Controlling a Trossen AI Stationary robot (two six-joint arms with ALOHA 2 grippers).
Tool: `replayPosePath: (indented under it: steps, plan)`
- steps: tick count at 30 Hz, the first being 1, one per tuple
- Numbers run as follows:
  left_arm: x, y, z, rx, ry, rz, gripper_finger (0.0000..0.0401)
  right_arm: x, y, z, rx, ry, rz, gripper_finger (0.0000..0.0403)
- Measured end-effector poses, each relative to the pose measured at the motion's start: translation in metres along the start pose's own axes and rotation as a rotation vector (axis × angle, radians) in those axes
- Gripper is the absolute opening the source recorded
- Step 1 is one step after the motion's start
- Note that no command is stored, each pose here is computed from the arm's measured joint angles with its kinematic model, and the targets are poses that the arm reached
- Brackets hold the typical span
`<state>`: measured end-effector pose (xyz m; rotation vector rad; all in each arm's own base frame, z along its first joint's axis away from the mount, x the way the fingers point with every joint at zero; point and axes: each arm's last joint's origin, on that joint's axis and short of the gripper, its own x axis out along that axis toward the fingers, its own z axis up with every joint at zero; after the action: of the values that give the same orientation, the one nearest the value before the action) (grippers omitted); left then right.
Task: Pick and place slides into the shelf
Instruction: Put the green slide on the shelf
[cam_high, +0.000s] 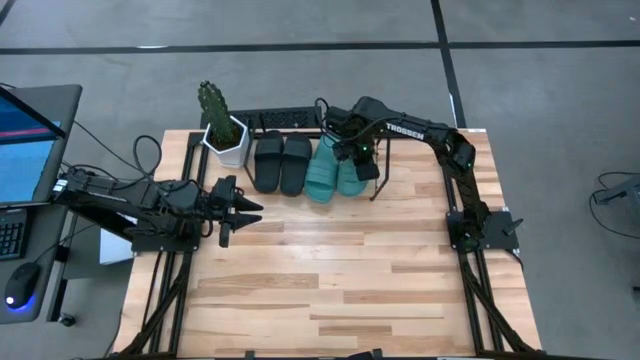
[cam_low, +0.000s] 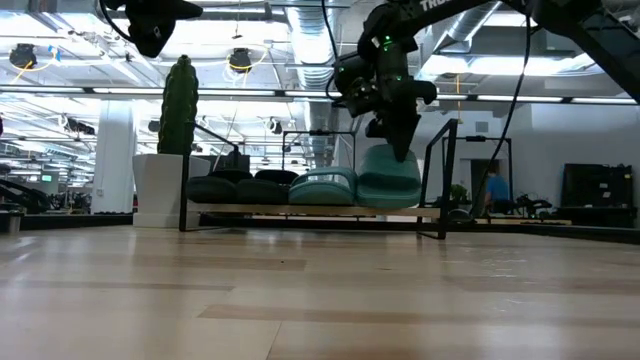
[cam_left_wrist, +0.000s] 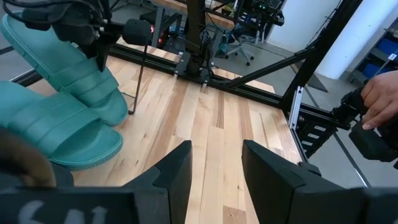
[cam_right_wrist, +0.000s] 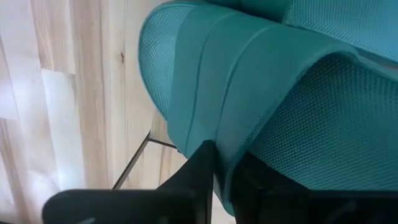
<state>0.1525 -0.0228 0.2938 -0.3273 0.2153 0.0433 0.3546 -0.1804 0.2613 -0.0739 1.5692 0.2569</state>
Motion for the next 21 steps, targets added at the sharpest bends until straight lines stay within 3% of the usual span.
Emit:
replayPosePath:
  steps: [21]
  plan:
    - [0.0000,0.0008,-0.0020,0.004,0.020,0.008,0.0128,0.0006,0.0097,0.0067,0.010,-0.004,0.017,0.0027]
